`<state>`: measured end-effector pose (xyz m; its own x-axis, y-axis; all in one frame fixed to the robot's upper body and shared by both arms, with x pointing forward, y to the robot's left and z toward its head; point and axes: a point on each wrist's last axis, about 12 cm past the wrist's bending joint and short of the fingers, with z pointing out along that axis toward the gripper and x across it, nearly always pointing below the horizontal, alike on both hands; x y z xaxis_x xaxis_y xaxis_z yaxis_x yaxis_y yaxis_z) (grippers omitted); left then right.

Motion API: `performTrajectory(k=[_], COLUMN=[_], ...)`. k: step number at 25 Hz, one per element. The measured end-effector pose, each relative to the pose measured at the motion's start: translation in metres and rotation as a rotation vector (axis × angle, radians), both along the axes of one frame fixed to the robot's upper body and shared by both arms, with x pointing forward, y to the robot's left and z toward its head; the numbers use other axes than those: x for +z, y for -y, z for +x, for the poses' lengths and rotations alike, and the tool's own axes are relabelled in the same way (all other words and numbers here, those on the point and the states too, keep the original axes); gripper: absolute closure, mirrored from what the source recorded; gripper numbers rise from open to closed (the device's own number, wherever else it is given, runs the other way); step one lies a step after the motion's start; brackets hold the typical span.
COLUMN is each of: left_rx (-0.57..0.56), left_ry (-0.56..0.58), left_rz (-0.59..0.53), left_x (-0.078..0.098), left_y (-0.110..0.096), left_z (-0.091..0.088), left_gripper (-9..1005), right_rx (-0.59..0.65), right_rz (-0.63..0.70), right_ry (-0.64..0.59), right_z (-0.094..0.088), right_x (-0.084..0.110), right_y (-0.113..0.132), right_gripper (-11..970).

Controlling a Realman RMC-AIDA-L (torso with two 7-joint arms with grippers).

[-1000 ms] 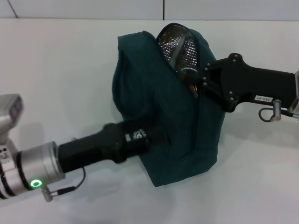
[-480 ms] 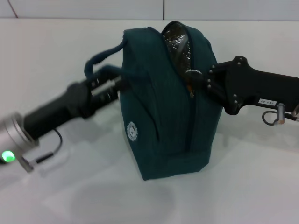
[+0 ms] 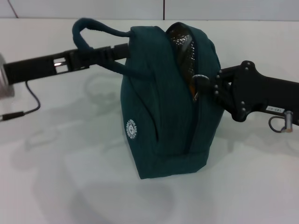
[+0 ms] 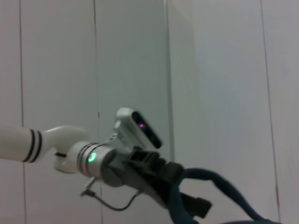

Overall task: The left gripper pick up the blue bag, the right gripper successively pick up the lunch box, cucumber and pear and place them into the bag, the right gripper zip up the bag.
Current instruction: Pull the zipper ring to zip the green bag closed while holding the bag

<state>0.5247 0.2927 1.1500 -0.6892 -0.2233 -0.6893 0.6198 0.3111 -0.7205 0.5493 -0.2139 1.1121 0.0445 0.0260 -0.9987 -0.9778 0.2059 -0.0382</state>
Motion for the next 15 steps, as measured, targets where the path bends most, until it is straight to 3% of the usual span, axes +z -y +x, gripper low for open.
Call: performTrajectory(k=[8,15], left_rx=[-0.025,0.031], left_ry=[-0.014,0.039], left_rz=[0.025,0.085], left_x=[-0.003,-0.002], left_y=[0.016,0.012], left_z=[0.022,0.034], left_gripper=[284,286], right_rx=[0.091,0.141], right_rz=[0.048,0.050], right_ry=[0.026,0.036], right_z=[-0.009,-0.010], right_x=[0.008,0.012], right_y=[-0.001,-0.008], right_gripper=[941,941])
